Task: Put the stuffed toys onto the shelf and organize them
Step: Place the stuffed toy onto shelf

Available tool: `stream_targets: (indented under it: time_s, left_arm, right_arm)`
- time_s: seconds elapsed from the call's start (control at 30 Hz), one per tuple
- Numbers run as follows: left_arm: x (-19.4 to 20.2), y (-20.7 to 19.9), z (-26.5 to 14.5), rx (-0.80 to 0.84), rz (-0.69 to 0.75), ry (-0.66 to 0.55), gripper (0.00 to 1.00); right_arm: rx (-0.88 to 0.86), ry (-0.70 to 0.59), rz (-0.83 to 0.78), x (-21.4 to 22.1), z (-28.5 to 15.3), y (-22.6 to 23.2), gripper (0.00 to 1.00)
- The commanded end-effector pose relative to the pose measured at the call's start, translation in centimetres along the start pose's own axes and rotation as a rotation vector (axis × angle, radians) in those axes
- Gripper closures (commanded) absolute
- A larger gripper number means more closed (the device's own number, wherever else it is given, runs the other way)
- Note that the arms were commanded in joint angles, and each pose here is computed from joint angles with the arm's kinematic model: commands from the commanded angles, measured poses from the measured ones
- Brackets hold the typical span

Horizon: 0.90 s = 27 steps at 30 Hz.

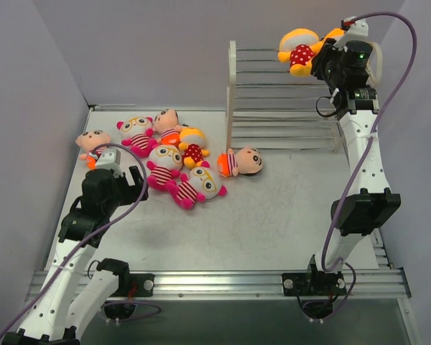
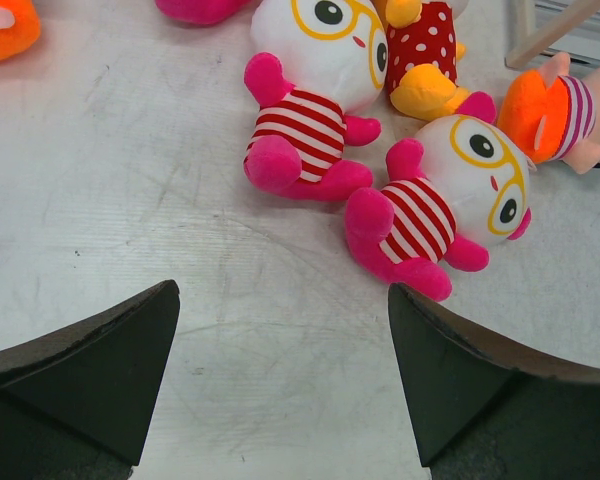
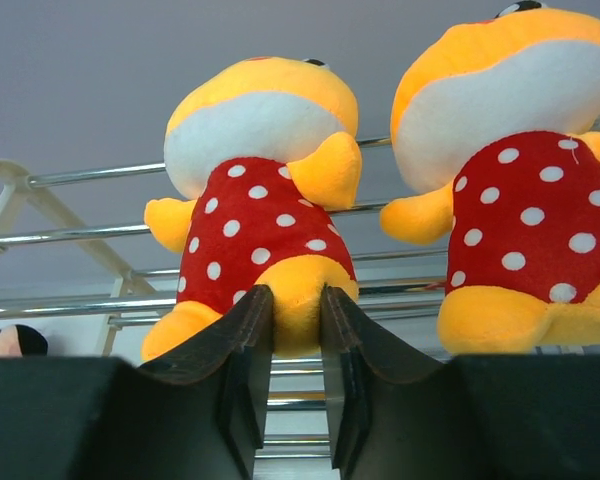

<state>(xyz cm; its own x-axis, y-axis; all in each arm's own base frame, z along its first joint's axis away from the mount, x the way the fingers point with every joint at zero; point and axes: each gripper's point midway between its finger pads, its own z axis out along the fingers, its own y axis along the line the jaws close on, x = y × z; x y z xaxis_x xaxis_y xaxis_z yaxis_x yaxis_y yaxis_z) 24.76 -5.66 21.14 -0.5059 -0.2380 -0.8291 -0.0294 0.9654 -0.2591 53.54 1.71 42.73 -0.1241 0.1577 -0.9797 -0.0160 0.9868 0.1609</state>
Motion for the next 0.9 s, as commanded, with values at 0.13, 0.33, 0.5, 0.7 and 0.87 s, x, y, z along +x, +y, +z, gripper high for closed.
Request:
stream_targets:
  time_s: [0.13,0.33,0.5,0.7,0.87]
  left_arm:
    - [-1.0,-0.6,-0.1,0.026,0.009,-0.035,0.06]
    - [-1.0,-0.5,-0.1,0.025,0.008,-0.037,0.06]
    - [-0.9,-0.5,-0.1,0.025,0.008,-0.036,0.06]
    - [-1.0,-0.6,-0.2,0.027,0.008,-0.038,0.06]
    - [-1.0,-0.5,-0.2,0.024,0.008,-0.038,0.06]
  right_arm:
    - [-0.007,-0.067,0.014,-1.7,-0.5,0.0,0.93]
    - [0.013,-0.081,0.039,-1.6,-1.3,-0.3,1.0]
    - [0.028,-0.1,0.055,-1.8,-1.9,-0.5,1.0]
    - [0.029,-0.108,0.059,-2.0,-2.0,-0.5,1.0]
    - [0.02,-0.113,0.063,-2.2,-2.1,-0.3,0.87]
